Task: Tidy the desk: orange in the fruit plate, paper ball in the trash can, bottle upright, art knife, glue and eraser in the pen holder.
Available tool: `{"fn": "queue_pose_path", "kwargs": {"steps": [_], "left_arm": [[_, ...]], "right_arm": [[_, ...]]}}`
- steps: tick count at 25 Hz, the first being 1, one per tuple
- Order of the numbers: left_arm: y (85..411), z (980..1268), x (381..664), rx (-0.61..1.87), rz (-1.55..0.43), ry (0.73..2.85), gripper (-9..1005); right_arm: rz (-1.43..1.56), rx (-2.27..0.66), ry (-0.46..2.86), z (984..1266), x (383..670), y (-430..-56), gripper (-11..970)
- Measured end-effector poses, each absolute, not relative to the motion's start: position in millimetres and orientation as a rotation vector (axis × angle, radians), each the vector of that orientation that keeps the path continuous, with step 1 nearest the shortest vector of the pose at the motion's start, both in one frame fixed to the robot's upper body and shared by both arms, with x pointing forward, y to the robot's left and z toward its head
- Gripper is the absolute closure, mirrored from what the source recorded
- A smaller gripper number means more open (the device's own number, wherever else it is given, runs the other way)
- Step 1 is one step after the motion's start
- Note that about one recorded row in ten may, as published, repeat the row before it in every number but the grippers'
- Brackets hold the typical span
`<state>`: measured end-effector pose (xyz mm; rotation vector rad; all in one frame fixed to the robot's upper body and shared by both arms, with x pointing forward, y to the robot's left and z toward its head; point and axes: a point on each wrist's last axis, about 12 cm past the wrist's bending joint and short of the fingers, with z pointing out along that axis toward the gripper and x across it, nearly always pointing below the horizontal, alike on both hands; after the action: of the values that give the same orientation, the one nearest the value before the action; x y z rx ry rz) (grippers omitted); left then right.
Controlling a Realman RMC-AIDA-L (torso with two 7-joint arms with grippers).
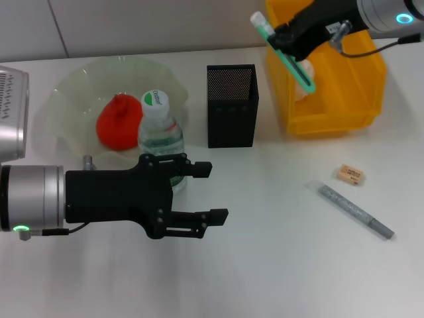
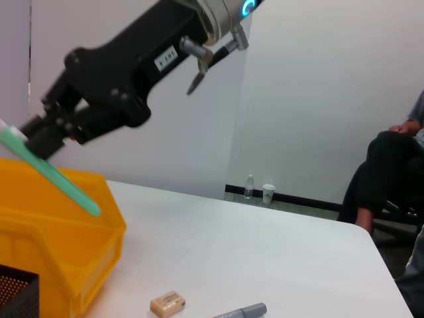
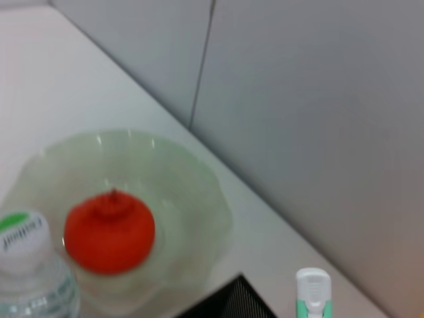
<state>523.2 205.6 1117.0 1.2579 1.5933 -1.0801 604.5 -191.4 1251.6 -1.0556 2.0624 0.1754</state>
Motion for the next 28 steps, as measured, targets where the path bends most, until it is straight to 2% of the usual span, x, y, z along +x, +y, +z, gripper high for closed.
{"fn": "queue_pose_path", "kwargs": {"steps": [11, 28], "left_arm": [[205, 1116, 523, 1.249, -1.088, 1.594, 196], [205, 1115, 524, 1.244, -1.089, 1.597, 197]], "right_arm": [[0.272, -1.02, 1.905, 1262, 607, -191, 869], [0.479, -0.999, 1.796, 1225, 616, -204, 869]]}}
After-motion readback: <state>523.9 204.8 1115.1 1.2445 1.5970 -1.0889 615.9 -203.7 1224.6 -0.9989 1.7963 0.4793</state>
